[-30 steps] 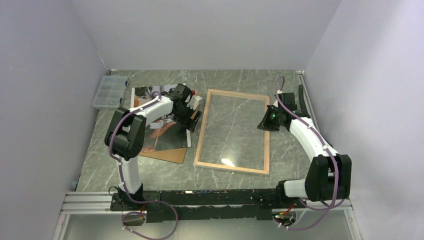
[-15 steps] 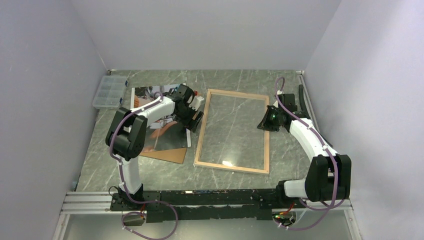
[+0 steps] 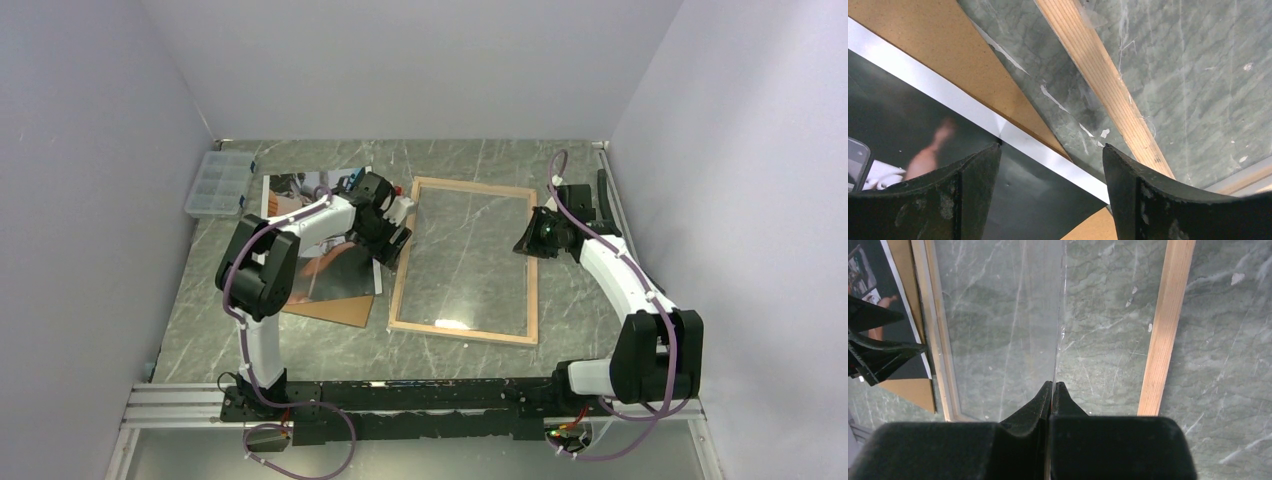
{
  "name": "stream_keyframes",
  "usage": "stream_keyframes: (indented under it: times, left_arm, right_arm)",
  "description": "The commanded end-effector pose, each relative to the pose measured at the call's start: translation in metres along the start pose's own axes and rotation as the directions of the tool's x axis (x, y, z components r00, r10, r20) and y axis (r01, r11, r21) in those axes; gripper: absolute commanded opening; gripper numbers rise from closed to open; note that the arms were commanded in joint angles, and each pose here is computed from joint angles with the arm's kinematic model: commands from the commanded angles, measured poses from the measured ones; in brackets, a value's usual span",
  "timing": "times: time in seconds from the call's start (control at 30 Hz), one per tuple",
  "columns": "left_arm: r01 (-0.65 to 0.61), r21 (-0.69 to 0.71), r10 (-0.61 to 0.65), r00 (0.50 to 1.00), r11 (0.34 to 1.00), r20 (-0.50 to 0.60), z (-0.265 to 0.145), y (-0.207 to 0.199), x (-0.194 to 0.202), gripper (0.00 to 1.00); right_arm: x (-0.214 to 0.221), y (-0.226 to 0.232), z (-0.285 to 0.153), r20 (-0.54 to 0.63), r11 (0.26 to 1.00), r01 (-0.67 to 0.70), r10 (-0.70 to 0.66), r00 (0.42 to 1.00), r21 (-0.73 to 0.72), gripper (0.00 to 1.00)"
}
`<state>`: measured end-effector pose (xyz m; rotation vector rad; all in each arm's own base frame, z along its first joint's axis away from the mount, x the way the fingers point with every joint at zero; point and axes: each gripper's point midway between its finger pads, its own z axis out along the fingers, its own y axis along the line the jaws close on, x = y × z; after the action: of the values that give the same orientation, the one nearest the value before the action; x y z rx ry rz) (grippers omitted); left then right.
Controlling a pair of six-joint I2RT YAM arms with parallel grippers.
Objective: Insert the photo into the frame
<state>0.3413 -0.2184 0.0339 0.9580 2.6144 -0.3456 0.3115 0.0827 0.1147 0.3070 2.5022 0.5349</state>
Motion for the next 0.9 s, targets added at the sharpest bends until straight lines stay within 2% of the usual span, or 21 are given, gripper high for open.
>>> stream_keyframes:
  times: [0.0,0.3,0.5,0.87]
  left_arm:
    - [-0.034,-0.005,0.034,0.999,0.999,0.026,0.001,-0.001,-0.013,0.79]
    - [-0.05,-0.006,0.05,0.999,0.999,0.013,0.003,-0.003,-0.014,0.79]
    - [-0.057,-0.009,0.057,0.998,0.998,0.0,0.011,-0.002,-0.007,0.76]
    - [-0.051,0.009,0.052,0.998,0.999,-0.02,0.023,-0.005,0.013,0.64]
  right_arm:
    - [-0.033,0.014,-0.008,0.071,0.997,0.075,-0.072,0.995,-0.036,0.0]
    - [-0.035,0.026,-0.009,0.042,0.993,0.081,-0.078,0.996,-0.087,0.0]
    - [-0.02,0.026,-0.003,0.009,0.993,0.001,0.0,1.0,-0.117,0.0]
    - [-0.03,0.073,-0.031,0.03,0.927,-0.107,0.126,0.992,-0.359,0.0]
